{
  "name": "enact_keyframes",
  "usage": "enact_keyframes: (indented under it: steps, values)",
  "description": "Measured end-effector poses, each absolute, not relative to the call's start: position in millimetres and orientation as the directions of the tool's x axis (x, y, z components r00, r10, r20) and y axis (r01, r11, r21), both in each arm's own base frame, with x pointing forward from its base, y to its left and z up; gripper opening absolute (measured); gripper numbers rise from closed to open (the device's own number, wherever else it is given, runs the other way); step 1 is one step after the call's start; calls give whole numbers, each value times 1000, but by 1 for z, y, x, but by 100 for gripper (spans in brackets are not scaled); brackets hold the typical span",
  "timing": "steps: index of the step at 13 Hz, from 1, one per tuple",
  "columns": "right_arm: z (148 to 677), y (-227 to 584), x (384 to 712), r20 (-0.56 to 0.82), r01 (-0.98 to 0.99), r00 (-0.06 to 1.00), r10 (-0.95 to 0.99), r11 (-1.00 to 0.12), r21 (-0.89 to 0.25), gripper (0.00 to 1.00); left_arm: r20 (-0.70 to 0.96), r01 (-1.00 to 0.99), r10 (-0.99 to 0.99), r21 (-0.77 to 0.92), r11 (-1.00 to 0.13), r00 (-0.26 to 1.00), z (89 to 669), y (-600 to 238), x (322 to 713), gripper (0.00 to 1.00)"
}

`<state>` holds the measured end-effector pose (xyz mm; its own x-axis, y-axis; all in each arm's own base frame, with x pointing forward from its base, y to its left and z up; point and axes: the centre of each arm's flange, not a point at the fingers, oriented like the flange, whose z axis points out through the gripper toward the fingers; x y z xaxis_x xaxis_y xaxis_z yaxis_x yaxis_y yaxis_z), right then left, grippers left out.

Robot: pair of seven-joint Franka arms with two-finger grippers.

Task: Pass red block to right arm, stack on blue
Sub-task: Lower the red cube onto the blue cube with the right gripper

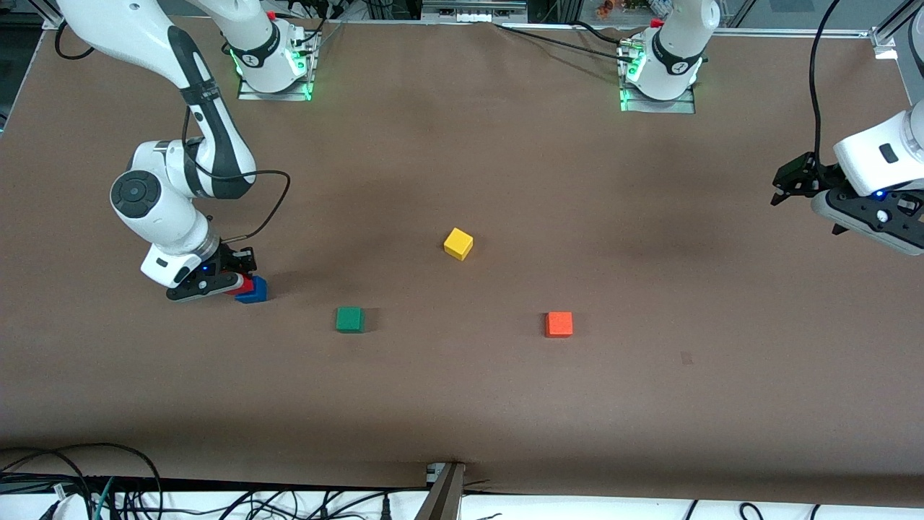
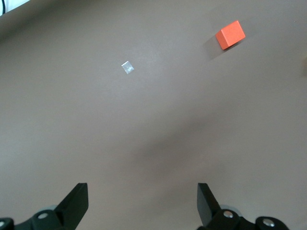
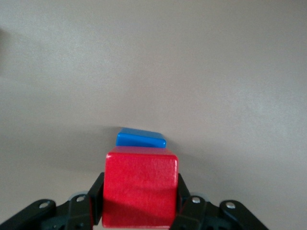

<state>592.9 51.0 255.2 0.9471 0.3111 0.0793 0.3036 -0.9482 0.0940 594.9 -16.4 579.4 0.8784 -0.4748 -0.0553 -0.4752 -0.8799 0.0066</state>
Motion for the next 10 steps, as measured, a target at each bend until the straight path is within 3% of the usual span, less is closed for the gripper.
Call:
enact_keyframes:
  steps: [2,5,10]
  values:
    - [252,51,591,91,303,946,312,-948,96,58,-62,-378,-377,3,-926,924,583,-19,593,100]
    - [249,50,589,91,287,951,295,-953,95,58,-132,-63,-60,-19,-998,989,581,-26,584,100]
    - [243,50,586,109,277,952,287,-956,97,58,-133,11,18,-52,-999,991,582,-40,582,100]
